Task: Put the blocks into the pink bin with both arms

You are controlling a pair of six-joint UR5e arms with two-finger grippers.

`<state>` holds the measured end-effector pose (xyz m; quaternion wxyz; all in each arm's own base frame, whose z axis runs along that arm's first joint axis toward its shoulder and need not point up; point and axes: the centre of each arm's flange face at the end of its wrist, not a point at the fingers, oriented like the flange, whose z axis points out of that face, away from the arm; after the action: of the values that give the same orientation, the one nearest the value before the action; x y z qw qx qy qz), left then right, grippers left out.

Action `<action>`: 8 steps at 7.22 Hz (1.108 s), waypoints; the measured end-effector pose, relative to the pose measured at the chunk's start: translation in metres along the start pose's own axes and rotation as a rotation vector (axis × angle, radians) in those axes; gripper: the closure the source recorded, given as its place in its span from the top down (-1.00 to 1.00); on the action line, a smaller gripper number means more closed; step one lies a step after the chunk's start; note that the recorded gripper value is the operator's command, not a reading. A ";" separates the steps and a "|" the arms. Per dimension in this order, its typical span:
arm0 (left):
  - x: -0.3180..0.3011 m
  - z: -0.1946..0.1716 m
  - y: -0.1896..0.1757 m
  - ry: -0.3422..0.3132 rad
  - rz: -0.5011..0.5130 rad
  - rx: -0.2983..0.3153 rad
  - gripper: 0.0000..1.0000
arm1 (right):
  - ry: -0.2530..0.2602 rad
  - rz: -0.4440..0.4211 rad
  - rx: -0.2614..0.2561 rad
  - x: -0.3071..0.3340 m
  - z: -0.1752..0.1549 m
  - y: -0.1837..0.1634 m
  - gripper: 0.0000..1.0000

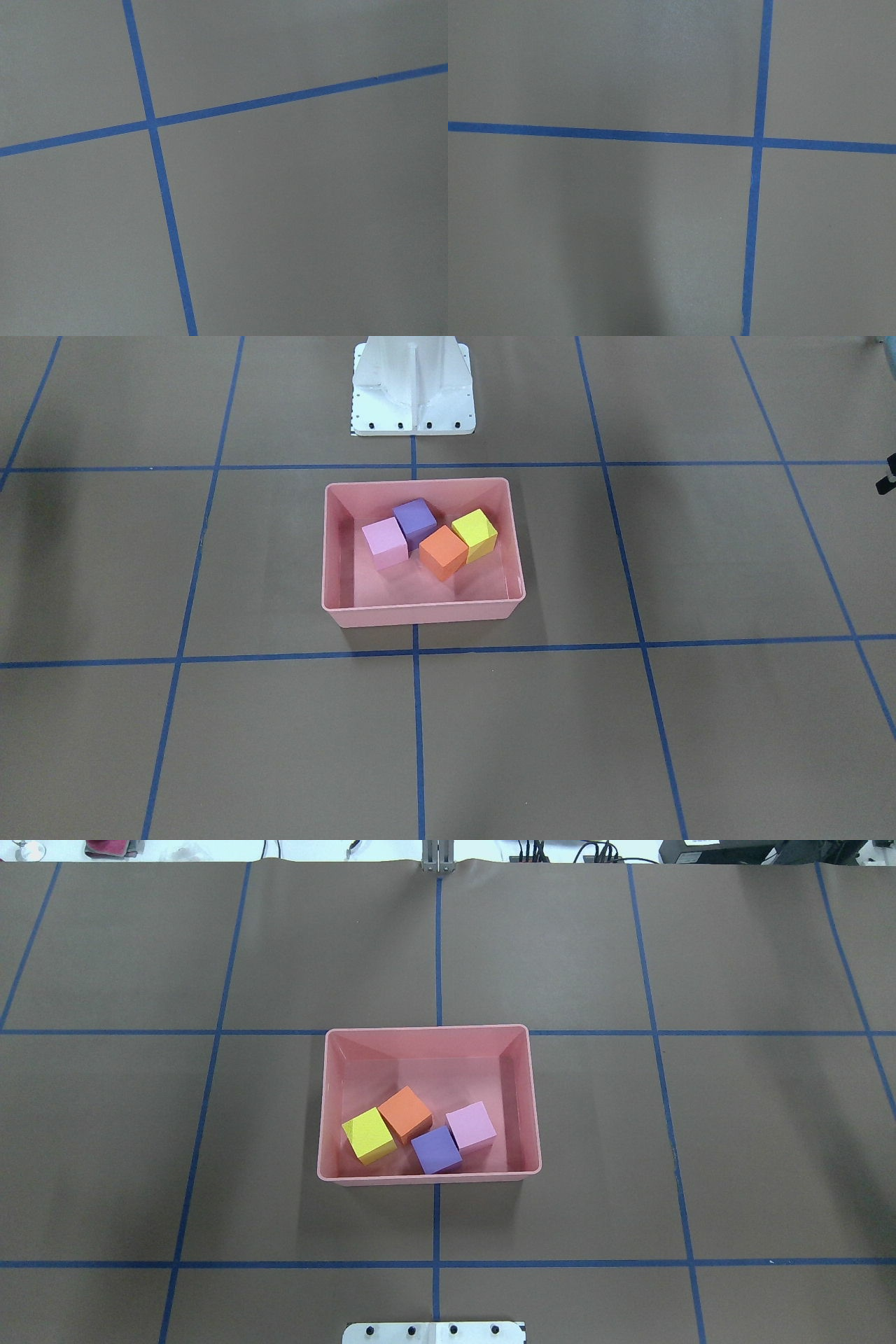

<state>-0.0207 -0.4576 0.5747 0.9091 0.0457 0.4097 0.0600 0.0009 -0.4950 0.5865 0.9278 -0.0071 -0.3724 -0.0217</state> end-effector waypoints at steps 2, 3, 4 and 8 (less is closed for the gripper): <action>0.000 0.001 -0.006 -0.003 -0.047 -0.009 0.99 | -0.008 -0.006 0.009 0.005 0.005 0.007 0.99; -0.002 0.001 -0.007 -0.018 -0.061 -0.013 0.99 | -0.008 -0.007 0.011 0.006 0.006 0.008 0.99; -0.007 0.003 -0.007 -0.049 -0.069 -0.015 0.99 | -0.007 -0.007 0.012 0.007 0.006 0.009 0.99; -0.031 0.018 -0.003 -0.085 -0.111 -0.049 0.99 | -0.006 -0.001 0.012 0.007 0.007 0.009 0.99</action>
<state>-0.0272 -0.4655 0.6093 0.9285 0.0030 0.3709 0.0173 0.0018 -0.4860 0.5963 0.9268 -0.0015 -0.3751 -0.0201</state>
